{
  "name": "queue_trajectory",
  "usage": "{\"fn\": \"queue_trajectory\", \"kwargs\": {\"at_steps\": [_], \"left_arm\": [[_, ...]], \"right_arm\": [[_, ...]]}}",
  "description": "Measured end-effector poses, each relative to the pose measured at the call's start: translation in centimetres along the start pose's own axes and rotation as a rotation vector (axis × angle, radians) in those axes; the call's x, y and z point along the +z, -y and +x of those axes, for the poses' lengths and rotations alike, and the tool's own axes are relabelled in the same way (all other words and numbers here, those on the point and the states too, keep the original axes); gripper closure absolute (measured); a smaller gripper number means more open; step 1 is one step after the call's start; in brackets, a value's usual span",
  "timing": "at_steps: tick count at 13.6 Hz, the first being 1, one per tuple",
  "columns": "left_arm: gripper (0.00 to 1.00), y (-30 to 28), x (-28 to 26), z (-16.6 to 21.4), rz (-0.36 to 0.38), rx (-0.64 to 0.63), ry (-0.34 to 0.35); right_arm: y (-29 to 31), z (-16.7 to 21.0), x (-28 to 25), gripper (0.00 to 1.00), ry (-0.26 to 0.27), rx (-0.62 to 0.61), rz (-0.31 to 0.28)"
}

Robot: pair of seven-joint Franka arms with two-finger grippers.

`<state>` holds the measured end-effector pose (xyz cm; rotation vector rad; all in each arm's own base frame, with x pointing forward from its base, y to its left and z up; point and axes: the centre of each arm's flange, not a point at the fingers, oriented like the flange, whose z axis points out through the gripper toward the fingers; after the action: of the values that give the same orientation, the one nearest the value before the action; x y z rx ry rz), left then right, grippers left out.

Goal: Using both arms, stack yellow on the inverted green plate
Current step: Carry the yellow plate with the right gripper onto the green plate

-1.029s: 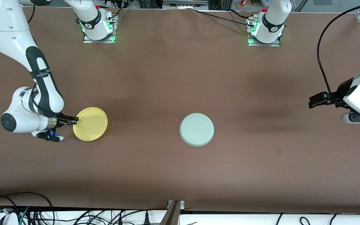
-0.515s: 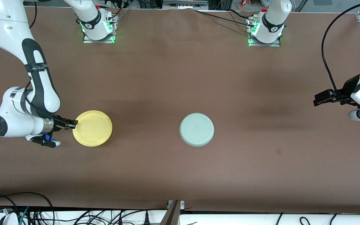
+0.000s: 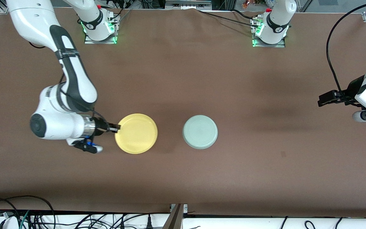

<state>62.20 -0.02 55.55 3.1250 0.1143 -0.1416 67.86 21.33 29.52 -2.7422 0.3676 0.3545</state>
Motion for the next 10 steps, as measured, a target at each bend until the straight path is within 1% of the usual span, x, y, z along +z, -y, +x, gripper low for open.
{"fn": "queue_trajectory", "kwargs": {"at_steps": [1, 2, 3, 4, 7, 10], "left_arm": [[0.0, 0.0, 0.0, 0.0, 0.0, 0.0, 0.0], [0.0, 0.0, 0.0, 0.0, 0.0, 0.0, 0.0], [0.0, 0.0, 0.0, 0.0, 0.0, 0.0, 0.0], [0.0, 0.0, 0.0, 0.0, 0.0, 0.0, 0.0], [0.0, 0.0, 0.0, 0.0, 0.0, 0.0, 0.0], [0.0, 0.0, 0.0, 0.0, 0.0, 0.0, 0.001]], "right_arm": [[1.8, -0.6, 1.6, 0.97, -0.009, 0.025, 0.015], [3.9, -1.4, 3.2, 0.97, -0.033, 0.037, 0.029], [6.3, -2.4, 4.6, 0.97, -0.068, 0.027, 0.044], [8.8, -3.8, 6.3, 0.97, -0.089, 0.014, 0.051], [14.4, -7.9, 11.6, 0.97, -0.087, 0.005, 0.044], [18.0, -9.4, 14.1, 0.97, -0.087, 0.051, 0.061]]}}
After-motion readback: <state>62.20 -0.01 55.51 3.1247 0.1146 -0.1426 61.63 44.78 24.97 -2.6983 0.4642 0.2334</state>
